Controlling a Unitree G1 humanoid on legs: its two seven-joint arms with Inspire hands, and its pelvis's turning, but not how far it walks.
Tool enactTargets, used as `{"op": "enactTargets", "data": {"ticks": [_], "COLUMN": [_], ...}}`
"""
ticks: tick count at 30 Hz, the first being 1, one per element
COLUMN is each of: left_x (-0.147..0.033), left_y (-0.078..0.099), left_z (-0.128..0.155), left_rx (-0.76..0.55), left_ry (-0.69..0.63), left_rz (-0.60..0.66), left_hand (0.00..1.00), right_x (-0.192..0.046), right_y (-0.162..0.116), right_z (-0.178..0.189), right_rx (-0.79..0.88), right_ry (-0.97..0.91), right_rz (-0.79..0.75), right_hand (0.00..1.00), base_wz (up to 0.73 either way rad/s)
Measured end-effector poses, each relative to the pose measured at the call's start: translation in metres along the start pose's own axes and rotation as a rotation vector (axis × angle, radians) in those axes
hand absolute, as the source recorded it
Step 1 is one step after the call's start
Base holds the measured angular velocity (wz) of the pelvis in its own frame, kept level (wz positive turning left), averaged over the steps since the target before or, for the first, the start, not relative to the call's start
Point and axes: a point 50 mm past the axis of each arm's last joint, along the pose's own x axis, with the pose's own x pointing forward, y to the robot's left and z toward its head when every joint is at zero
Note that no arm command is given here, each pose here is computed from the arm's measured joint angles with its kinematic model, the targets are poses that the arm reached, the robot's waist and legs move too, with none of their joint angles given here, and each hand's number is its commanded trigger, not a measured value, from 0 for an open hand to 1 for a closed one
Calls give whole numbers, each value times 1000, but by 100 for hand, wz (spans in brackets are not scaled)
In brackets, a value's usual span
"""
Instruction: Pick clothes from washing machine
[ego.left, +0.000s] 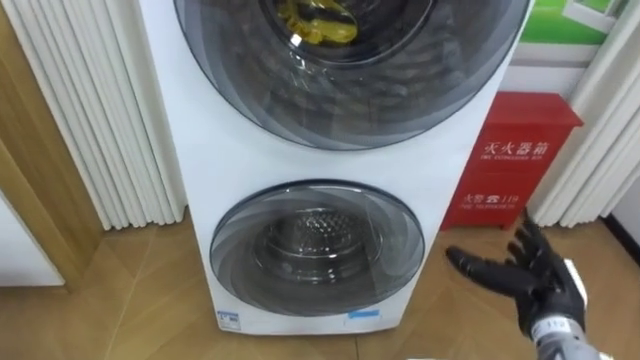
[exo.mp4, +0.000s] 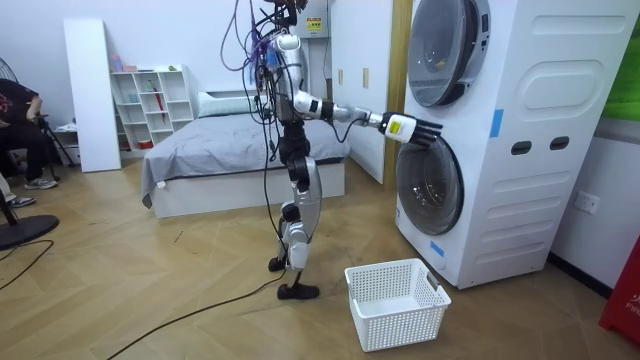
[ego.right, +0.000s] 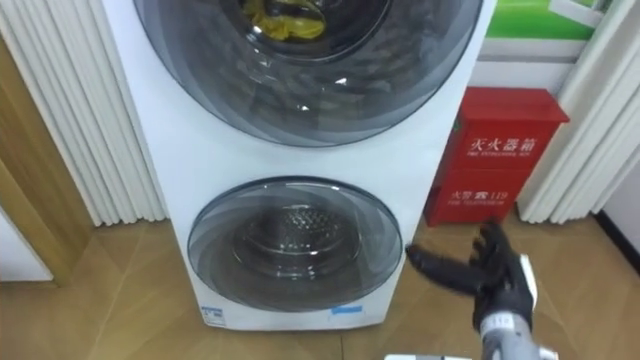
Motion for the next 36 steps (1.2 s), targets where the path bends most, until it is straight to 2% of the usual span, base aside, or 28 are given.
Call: {"op": "enactTargets", "data": {"ticks": [5, 11, 18, 21, 29, 36], "left_x": [0, -1, -1, -1, 0, 0], "left_y": [4, 11, 11, 11, 12, 15], "left_z": [-3, -2, -5, -6, -7, -4], "left_rx": [17, 38, 51, 55, 102, 108], "left_ry": [16, 5, 25, 38, 51, 51], "left_rz": [17, 39, 38, 33, 27, 38], "left_hand": [0, 0, 0, 0, 0, 0], "right_x": [17, 25, 27, 30, 34, 34], "right_y": [18, 22, 21, 28, 40, 40], "right_z": [54, 92, 98, 107, 159, 161], "right_rx": [-5, 8, 62, 82, 109, 95], "right_ry": [-170, -285, -283, -290, -417, -428], "right_rz": [41, 35, 27, 45, 95, 83], "right_hand": [0, 0, 0, 0, 0, 0], "base_wz": [8, 18, 3, 0, 1, 0]}}
